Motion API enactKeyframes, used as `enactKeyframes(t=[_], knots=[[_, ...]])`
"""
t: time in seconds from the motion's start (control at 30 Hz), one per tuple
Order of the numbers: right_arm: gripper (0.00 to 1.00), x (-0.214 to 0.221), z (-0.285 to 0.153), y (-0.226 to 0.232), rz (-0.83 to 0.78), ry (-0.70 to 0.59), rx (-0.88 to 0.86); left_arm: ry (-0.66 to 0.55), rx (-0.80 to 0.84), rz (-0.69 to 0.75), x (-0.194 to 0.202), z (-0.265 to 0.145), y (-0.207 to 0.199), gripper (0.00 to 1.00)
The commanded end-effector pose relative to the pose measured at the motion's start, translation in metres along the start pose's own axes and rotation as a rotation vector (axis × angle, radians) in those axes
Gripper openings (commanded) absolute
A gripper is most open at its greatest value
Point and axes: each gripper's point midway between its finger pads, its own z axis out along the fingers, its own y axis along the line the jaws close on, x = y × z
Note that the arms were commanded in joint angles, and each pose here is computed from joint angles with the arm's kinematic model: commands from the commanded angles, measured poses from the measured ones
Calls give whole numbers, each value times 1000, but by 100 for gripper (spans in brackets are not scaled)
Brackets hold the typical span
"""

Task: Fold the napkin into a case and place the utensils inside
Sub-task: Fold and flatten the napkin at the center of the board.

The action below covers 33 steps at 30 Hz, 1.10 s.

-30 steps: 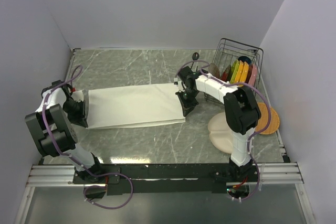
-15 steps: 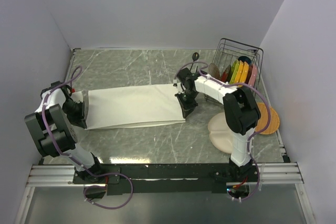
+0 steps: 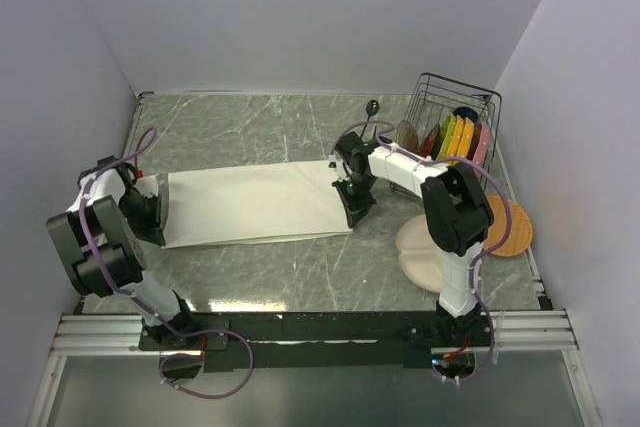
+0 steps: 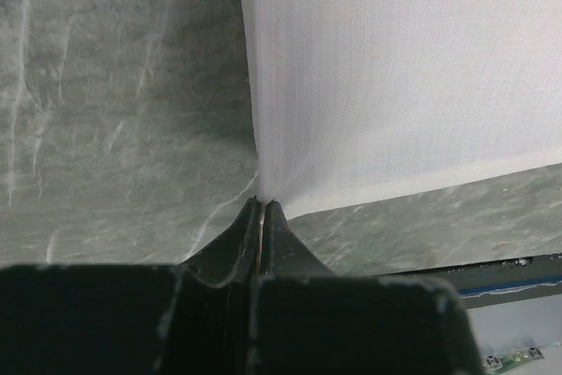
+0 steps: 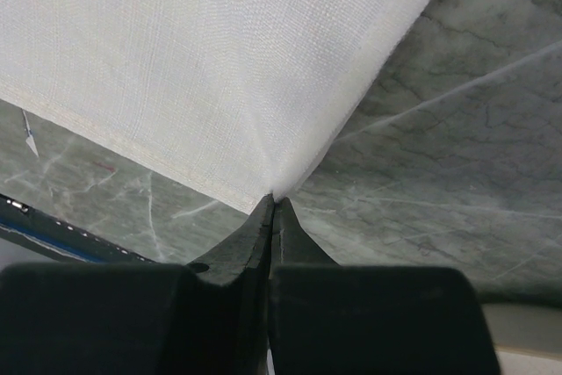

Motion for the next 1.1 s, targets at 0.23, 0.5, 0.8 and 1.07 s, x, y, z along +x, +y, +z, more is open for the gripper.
enactKeyframes(t=[0.23,0.5,0.8,1.07], knots=[[9,-12,4,0,-12,-5,35,7,20,-19,-3,15,2,1],[51,-26,-38,8,-96,-99,34,-114,31,25,-26,-23,-2,59],[87,-121,-179,48,-278,-622,12,-705,16,254,-149,-185,-31,99],[97,-193,-256,69,-257,-1018,4,-1167,144,465,-173,-269,-90,99]])
